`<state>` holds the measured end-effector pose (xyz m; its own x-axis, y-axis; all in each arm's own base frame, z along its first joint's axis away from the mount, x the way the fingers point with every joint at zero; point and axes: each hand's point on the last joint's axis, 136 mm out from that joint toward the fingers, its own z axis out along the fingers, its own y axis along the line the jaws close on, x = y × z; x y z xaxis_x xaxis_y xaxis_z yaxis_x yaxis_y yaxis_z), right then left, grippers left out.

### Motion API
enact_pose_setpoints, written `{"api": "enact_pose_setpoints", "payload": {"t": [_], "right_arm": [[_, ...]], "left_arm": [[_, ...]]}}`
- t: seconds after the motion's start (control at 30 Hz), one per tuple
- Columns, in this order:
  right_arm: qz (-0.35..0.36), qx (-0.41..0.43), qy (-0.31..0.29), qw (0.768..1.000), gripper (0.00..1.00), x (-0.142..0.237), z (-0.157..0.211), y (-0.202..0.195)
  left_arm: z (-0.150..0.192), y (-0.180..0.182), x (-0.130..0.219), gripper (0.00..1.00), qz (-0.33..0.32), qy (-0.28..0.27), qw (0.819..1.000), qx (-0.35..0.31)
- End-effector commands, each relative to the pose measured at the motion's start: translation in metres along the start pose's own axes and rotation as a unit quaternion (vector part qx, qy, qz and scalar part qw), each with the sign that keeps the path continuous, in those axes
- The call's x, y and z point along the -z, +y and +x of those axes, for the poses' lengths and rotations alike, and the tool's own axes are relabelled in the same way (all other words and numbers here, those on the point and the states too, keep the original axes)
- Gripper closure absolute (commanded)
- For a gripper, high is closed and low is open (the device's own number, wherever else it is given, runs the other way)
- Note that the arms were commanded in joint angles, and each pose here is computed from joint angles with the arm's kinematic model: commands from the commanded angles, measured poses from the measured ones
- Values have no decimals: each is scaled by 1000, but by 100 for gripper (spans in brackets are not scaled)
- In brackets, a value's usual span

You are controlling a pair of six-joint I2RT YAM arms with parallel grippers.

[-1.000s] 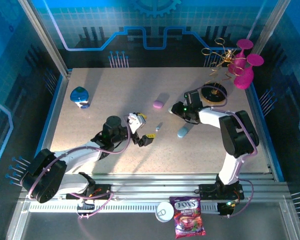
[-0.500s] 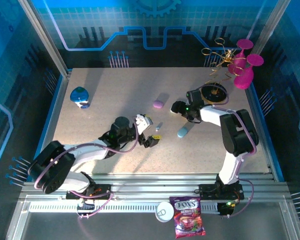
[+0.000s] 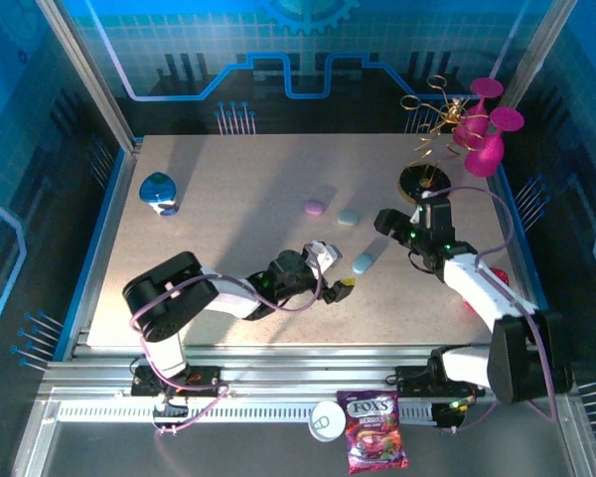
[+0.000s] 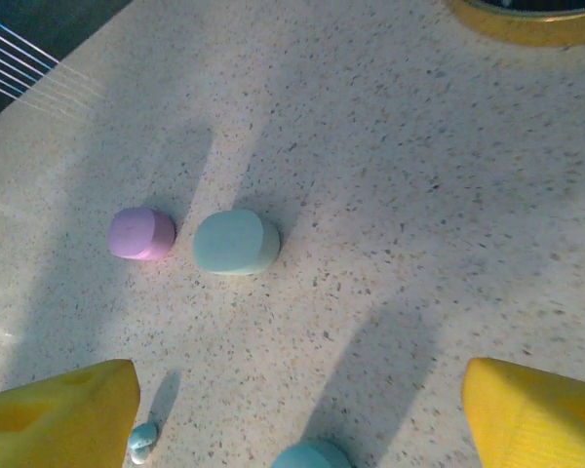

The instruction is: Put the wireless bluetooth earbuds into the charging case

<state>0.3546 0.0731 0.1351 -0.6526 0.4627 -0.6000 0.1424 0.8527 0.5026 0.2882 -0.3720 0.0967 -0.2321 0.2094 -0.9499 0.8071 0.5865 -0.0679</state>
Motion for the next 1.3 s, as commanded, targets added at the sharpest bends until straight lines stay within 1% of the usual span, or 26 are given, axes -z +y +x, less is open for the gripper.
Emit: {"api": "enact_pose_setpoints", "payload": {"t": [0.0, 0.07, 0.17, 0.33, 0.4, 0.5, 0.63, 0.7, 0.83, 1.03, 1.17, 1.27], "right_arm": [[13, 6, -8, 1000, 14, 17, 3, -12], [12, 8, -12, 1000, 14, 25, 4, -15], [11, 6, -11, 1000, 15, 31, 8, -18], [8, -1, -13, 1000, 15, 34, 10, -22], [7, -2, -12, 1000, 15, 35, 11, -23], [6, -6, -13, 1000, 15, 36, 10, -24], [3, -11, -14, 1000, 15, 36, 10, -27], [1, -15, -12, 1000, 15, 36, 11, -29], [-2, -20, -14, 1000, 16, 36, 13, -31], [2, -30, -14, 999, 16, 38, 16, -40], [-2, -41, -16, 999, 16, 40, 16, -45], [-5, -46, -14, 999, 16, 40, 17, -47]], "left_arm": [[-7, 5, -19, 3, -26, -16, 998, 46], [5, 6, -30, 6, -28, 6, 998, 64], [18, 7, -44, 10, -32, 41, 996, 73], [22, 7, -58, 16, -34, 77, 994, 72], [24, 6, -62, 18, -32, 96, 993, 65], [31, 6, -61, 17, -32, 141, 989, 34], [52, 9, -56, 17, -39, 222, 974, 4], [59, 10, -56, 19, -39, 247, 968, 2], [57, 9, -63, 21, -41, 253, 967, 10], [55, 2, -76, 22, -31, 267, 963, 35], [56, 1, -82, 30, -28, 272, 961, 42], [56, 3, -84, 39, -30, 272, 961, 43]]}}
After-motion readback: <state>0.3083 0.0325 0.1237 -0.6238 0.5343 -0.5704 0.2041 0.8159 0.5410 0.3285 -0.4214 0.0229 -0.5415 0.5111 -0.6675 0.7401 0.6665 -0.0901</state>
